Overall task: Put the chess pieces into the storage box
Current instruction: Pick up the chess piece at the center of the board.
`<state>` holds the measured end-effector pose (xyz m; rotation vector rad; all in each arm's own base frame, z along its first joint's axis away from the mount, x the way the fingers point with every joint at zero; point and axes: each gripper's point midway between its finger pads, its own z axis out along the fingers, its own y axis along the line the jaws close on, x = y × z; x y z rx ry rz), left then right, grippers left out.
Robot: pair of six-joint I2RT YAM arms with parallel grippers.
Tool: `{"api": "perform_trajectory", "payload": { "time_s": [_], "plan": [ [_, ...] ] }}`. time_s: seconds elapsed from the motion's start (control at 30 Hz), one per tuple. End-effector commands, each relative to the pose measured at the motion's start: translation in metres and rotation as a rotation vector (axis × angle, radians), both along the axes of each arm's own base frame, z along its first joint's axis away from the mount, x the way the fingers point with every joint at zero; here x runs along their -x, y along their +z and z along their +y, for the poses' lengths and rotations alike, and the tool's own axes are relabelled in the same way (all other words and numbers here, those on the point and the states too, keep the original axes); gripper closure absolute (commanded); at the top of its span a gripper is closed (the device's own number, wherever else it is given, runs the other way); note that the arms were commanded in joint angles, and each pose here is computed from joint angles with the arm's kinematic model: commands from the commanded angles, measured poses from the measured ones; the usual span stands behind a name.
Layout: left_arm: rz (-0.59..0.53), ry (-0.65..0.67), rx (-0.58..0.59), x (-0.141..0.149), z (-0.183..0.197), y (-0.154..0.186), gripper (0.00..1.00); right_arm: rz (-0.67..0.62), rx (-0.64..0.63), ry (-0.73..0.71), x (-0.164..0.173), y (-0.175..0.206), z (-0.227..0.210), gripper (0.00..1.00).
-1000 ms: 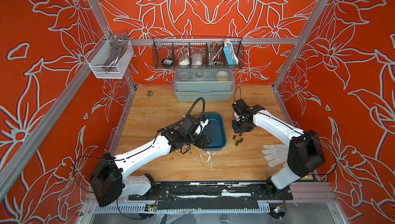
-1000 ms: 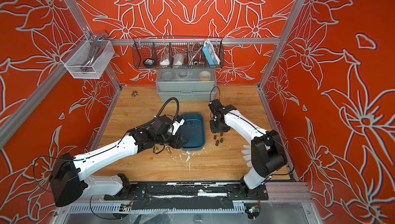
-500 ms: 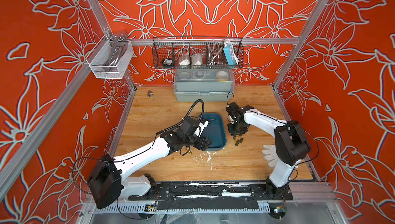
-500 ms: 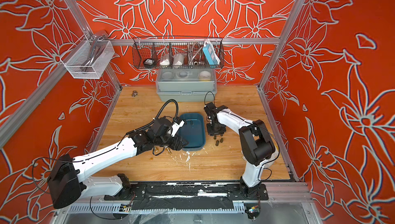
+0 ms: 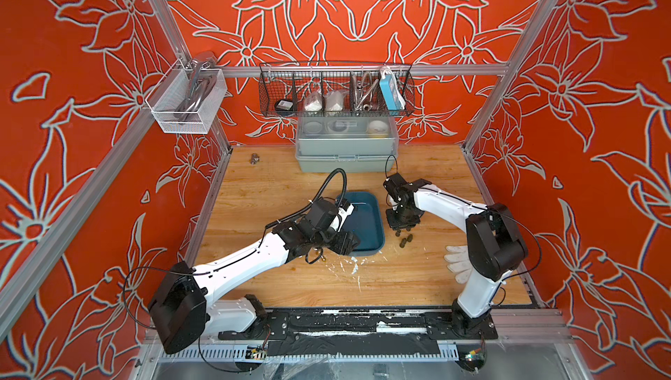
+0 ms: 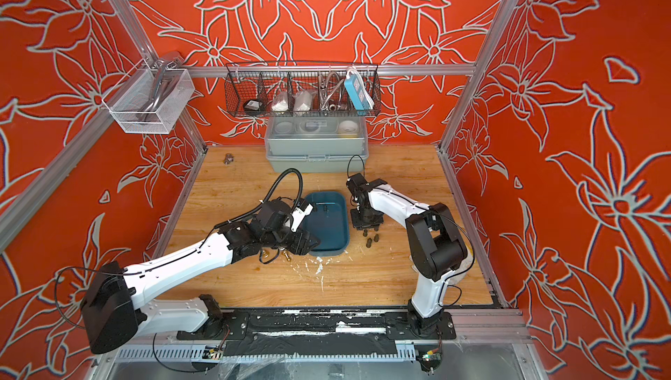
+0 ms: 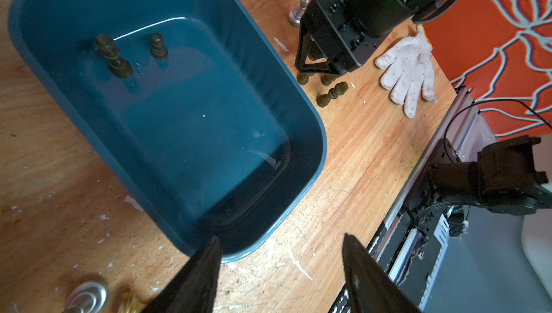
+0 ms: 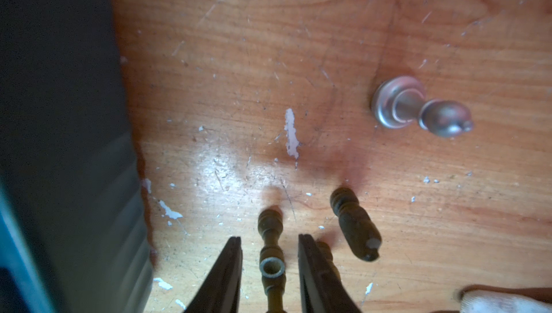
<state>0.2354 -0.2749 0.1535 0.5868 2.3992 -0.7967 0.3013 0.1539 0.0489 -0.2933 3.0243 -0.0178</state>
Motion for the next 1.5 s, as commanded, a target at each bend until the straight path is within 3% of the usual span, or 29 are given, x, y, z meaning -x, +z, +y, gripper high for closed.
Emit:
{"api": "perform_trajectory", "payload": {
  "time_s": [0.0,0.47,1.47],
  "plan": [
    [-0.012,-0.002,0.007,-0.003,-0.004,0.004,0.36,0.052,0.039,-0.011,0.008,-0.013,-0.009,0.64],
    [-0.014,-0.002,-0.003,-0.005,-0.004,0.003,0.36,0.060,0.045,-0.017,0.011,-0.019,-0.011,0.73],
    [-0.034,0.016,-0.028,-0.009,0.001,0.002,0.35,0.037,0.021,-0.015,0.009,-0.020,-0.008,0.82]
  ]
}}
